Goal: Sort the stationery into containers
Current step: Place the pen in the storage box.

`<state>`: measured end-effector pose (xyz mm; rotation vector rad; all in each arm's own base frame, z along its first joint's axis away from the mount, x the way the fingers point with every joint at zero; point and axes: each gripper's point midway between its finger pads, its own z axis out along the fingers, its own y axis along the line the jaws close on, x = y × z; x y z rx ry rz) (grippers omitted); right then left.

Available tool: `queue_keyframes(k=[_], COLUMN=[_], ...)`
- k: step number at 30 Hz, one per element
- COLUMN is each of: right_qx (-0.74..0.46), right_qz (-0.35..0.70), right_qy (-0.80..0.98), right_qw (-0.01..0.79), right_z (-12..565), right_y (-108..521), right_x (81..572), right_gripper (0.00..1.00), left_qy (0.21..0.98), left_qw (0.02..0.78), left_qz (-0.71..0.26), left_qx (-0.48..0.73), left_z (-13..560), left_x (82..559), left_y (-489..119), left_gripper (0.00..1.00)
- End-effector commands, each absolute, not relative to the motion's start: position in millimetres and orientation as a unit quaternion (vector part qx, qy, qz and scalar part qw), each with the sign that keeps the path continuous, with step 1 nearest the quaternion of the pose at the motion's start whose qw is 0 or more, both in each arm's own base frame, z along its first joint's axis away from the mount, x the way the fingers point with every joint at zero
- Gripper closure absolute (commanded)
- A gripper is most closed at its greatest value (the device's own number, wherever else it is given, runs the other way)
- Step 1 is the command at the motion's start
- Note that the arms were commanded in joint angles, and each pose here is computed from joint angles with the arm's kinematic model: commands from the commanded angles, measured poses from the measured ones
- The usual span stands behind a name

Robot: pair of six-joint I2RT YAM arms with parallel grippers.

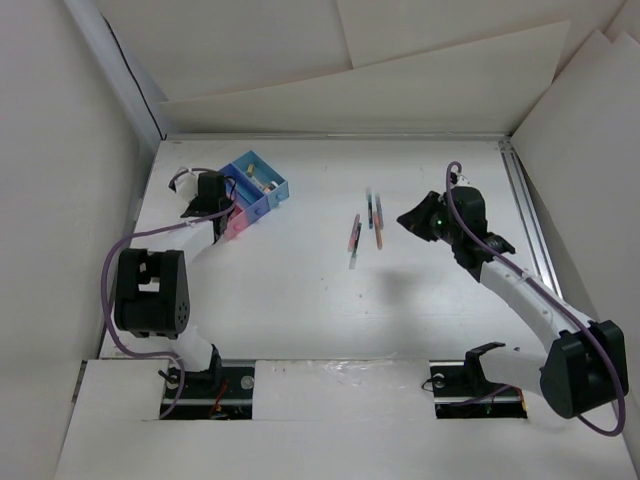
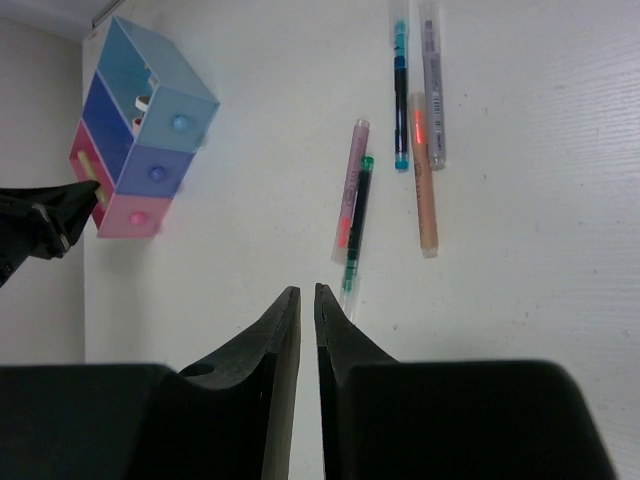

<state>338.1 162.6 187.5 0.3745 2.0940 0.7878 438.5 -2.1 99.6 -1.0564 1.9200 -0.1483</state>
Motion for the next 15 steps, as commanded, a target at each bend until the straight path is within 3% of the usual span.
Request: queue_keyframes(k=[1, 2, 3, 7, 10, 14, 15], right_qx=[0.136, 0.133, 0.132, 0.132, 0.132, 0.134, 0.134], right_qz=[0.325, 0.327, 0.329, 0.329, 0.329, 0.325, 0.325], right_qy=[0.827, 0.828, 0.826, 0.826, 0.826, 0.825, 0.825], right_qw=[0.437, 0.436, 0.439, 0.439, 0.439, 0.441, 0.441], right_z=[195.3, 195.3, 199.5, 199.6, 199.6, 199.4, 199.4], right_y=[168.0, 171.1, 171.6, 171.6, 171.6, 170.3, 170.3], right_x=[342.7, 341.2, 342.6, 342.6, 342.6, 343.5, 343.5], right_gripper=[0.83, 0.83, 0.83, 0.83, 0.83, 0.83, 0.89], left_qy=[0.768, 0.768, 0.766, 0.762, 0.761, 0.79, 0.801], left_qw=[0.47, 0.47, 0.474, 0.498, 0.522, 0.54, 0.535], left_qz=[-0.045, -0.045, -0.048, -0.078, -0.087, -0.121, -0.125], left_qx=[-0.432, -0.432, -0.432, -0.407, -0.375, -0.265, -0.237], left_z=[113.3, 113.3, 117.9, 132.5, 152.5, 169.1, 164.4], left_x=[446.4, 446.4, 446.4, 439.9, 437.0, 424.0, 418.2], left_y=[5.5, 5.5, 5.5, -11.8, -30.9, -117.2, -136.8], left_gripper=[0.92, 0.85, 0.72, 0.56, 0.56, 0.63, 0.64])
